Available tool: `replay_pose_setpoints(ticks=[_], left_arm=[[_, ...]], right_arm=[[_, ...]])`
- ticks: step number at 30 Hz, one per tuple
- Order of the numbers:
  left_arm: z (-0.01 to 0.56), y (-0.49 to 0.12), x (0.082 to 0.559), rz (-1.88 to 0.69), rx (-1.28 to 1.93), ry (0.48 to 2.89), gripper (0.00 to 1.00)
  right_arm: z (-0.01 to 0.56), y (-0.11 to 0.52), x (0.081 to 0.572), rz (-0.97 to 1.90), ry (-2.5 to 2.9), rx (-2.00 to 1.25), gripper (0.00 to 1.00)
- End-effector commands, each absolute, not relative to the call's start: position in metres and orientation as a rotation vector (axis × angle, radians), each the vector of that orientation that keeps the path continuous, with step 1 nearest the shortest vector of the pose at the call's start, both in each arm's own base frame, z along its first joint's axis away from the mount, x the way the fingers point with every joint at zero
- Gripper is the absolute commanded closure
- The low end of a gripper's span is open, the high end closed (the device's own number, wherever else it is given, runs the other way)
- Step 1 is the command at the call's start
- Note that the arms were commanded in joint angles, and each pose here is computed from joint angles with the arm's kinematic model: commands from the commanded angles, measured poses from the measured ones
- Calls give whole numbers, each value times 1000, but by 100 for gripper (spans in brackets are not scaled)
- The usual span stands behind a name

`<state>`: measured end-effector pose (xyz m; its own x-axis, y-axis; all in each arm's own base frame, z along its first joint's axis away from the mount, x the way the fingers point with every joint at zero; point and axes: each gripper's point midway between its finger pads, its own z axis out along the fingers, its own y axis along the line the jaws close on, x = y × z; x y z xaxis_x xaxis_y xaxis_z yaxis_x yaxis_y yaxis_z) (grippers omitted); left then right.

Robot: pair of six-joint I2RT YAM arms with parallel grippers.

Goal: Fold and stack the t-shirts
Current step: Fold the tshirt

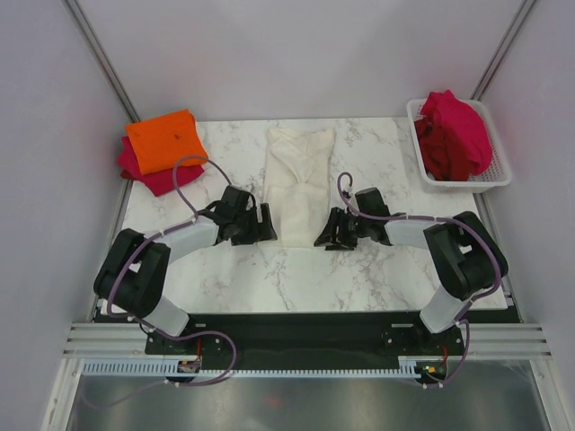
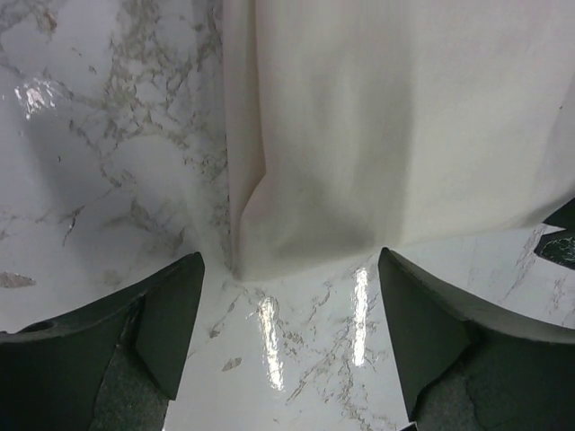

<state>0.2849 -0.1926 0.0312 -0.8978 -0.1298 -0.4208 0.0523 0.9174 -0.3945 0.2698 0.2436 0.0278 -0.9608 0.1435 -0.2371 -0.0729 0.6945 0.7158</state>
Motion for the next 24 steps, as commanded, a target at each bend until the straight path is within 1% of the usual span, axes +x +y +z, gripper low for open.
replay_pose_setpoints(ticks=[1,3,4,6,7,8,9,10,11,12,13,14,15,16,17,19,20,24], left_arm=[[15,-192,292,-554,-82,2612,14],[14,-195,294,-573,-66,2601,17],[14,-196,294,-583,-60,2596,21],[13,-199,296,-602,-51,2587,26],[13,-200,296,-608,-49,2586,36],[14,-201,297,-618,-46,2578,44],[15,-203,296,-630,-43,2579,58],[16,-203,295,-637,-41,2577,67],[16,-203,294,-643,-41,2578,75],[19,-205,294,-656,-38,2569,80],[20,-205,292,-664,-35,2567,90],[21,-206,291,-677,-32,2566,94],[23,-207,290,-683,-32,2562,98],[25,-207,288,-693,-31,2559,98],[27,-207,287,-703,-38,2558,98],[32,-208,280,-735,-38,2550,98],[33,-209,277,-750,-42,2550,98],[42,-212,256,-851,-68,2556,98]], right_arm=[[-7,231,265,990,2718,90,43],[-11,232,264,993,2726,89,44],[-10,233,265,999,2724,91,45],[-10,234,266,1002,2722,85,48],[-9,234,266,1002,2720,89,50],[-9,234,267,1003,2719,86,54],[-9,234,268,1003,2716,83,57],[-9,234,267,1002,2718,84,60],[-9,233,267,1001,2719,82,65],[-7,233,267,1002,2714,78,68],[-8,233,265,1001,2719,76,71],[-7,233,264,998,2720,75,76],[-5,232,264,997,2712,71,78],[-5,231,263,993,2714,67,81],[-4,231,262,991,2717,62,87],[-1,228,259,984,2711,56,94],[-1,226,257,977,2717,56,100],[10,219,240,975,2705,39,100]])
